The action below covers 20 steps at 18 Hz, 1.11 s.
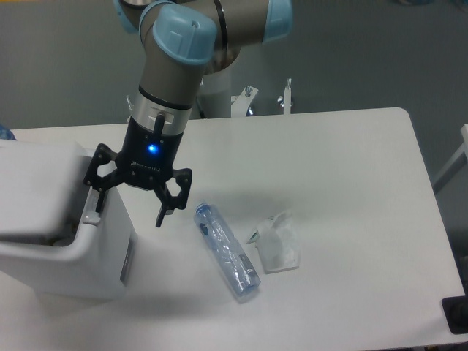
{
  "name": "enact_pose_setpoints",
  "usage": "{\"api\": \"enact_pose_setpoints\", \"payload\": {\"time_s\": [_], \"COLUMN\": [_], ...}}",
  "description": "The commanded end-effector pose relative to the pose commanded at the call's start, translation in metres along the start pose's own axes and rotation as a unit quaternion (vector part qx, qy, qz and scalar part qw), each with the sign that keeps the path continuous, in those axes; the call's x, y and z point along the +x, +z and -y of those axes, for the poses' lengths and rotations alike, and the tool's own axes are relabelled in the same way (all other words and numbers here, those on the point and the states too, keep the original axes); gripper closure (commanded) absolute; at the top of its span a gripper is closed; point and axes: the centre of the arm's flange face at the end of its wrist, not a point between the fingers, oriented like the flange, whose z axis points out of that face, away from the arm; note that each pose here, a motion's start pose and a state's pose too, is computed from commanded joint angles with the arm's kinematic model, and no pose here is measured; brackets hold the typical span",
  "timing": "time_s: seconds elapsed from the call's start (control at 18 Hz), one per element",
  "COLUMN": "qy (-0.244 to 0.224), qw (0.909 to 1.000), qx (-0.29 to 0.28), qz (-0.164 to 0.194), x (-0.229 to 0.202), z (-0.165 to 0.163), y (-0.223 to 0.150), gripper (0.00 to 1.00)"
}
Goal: Open the trash can
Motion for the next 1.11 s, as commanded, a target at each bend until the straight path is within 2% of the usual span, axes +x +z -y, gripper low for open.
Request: {"api": "enact_pose_setpoints", "payload": {"time_s": [0.5, 0.89, 1.11], "qy": [0.014, 0.027, 0.074], "qw": [0.9996, 0.9969, 0.9922], "qx": [0.023, 0.045, 0.05], "qz": [0.009, 0.058, 0.087], "x": [-0.001, -0.101, -0.144], "z": [0.017, 0.025, 0.021], "y": [-0.02, -0.057, -0.079], "gripper": [0.0, 0.0, 0.0]}}
